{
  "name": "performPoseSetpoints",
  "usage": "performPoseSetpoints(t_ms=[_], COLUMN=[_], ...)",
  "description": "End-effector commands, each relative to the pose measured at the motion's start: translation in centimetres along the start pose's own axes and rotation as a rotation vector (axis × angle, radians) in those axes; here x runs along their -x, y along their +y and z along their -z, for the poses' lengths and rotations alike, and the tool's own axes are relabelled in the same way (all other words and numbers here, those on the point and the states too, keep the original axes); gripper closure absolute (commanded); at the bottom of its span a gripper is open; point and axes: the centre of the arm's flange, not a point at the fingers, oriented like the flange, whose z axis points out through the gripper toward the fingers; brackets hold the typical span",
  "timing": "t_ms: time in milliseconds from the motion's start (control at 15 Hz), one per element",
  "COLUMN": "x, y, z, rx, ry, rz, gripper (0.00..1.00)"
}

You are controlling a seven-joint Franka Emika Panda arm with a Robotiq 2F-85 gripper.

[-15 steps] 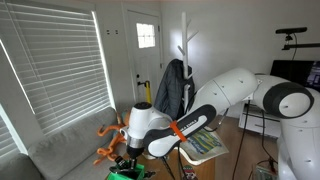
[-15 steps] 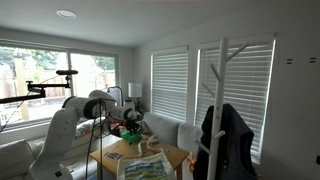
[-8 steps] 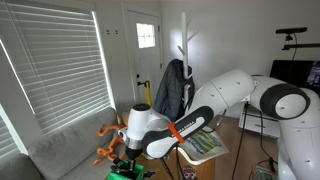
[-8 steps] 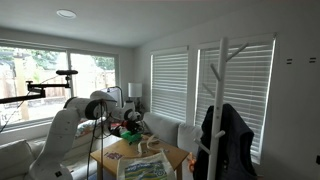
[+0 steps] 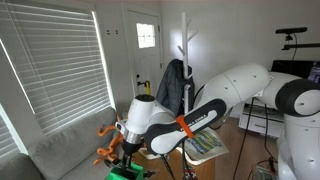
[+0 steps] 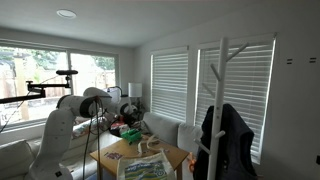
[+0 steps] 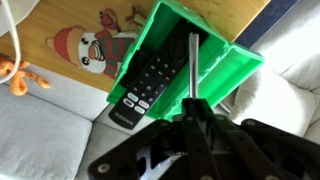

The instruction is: Remove the spoon from the green lunchbox and put it on the bag on the table

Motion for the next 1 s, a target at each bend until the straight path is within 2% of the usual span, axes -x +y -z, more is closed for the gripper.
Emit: performPoseSetpoints(t_ms=[0, 133, 333, 667, 800, 867, 933], x=[2.4, 4.1, 8.5, 19.8, 24.0, 23.7, 22.1], y=[0.8, 3.7, 9.3, 17.8, 19.2, 18.5, 19.8], z=[7.9, 11.9, 15.2, 16.1, 16.5, 15.7, 15.2], rx=[0.095, 0.159, 0.177, 0.148, 0.089, 0.009, 0.098], ry=[0.11, 0.144, 0.11, -0.081, -0.156, -0.163, -0.151], rz=[-0.086, -0.177, -0.351, -0.601, -0.698, -0.702, -0.671], gripper=[0.98, 0.98, 0.98, 0.98, 0.98, 0.98, 0.91])
